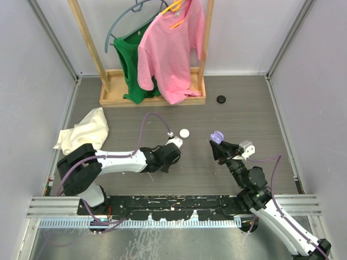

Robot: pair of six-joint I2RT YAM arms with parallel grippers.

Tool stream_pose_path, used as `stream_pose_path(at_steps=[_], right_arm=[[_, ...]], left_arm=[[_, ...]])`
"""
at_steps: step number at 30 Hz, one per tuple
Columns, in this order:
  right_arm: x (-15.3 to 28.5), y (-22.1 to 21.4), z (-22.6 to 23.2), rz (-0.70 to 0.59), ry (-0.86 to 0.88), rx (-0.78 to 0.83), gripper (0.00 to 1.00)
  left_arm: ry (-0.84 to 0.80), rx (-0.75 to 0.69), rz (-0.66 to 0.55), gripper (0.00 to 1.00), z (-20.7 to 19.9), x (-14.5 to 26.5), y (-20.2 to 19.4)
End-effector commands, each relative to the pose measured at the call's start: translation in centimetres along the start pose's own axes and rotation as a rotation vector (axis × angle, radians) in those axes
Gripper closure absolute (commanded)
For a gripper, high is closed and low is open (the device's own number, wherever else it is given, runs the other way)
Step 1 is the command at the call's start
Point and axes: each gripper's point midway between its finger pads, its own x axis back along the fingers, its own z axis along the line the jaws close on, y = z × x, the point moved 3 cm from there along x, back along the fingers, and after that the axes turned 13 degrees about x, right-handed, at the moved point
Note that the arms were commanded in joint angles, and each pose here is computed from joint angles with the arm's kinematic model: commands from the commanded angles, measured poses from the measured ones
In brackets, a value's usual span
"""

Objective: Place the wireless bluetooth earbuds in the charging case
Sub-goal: Pick up the earbud from the center of the board.

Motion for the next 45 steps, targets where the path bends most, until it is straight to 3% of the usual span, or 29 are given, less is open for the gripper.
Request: stream_pose_path(at_steps=[1, 8, 22, 29, 45], right_arm=[[-0.2, 0.8, 0.1, -0.048, 0.006, -0.007, 0.99], [-0.2, 0.7, 0.1, -0.046, 0.006, -0.008, 0.99], [-0.2, 0.6, 0.2, -0.044, 0.008, -0.012, 0.99], [-0.2, 0.6, 0.2, -0.043, 0.01, -0.014, 0.99], [-0.3, 0.5, 0.3, -0.037, 0.013, -0.01, 0.99]], left_arm=[[0.021, 0.022, 0.005, 0.74, 0.6, 1.0, -0.3], [0.06, 0.086, 0.01, 0.67, 0.9, 2.2, 0.2], [0.17, 0.365, 0.05, 0.41, 0.9, 4.2, 1.2], [0.174, 0.489, 0.117, 0.44, 1.1, 2.6, 1.0], [0.128, 0.496, 0.167, 0.58, 1.3, 1.9, 0.7]])
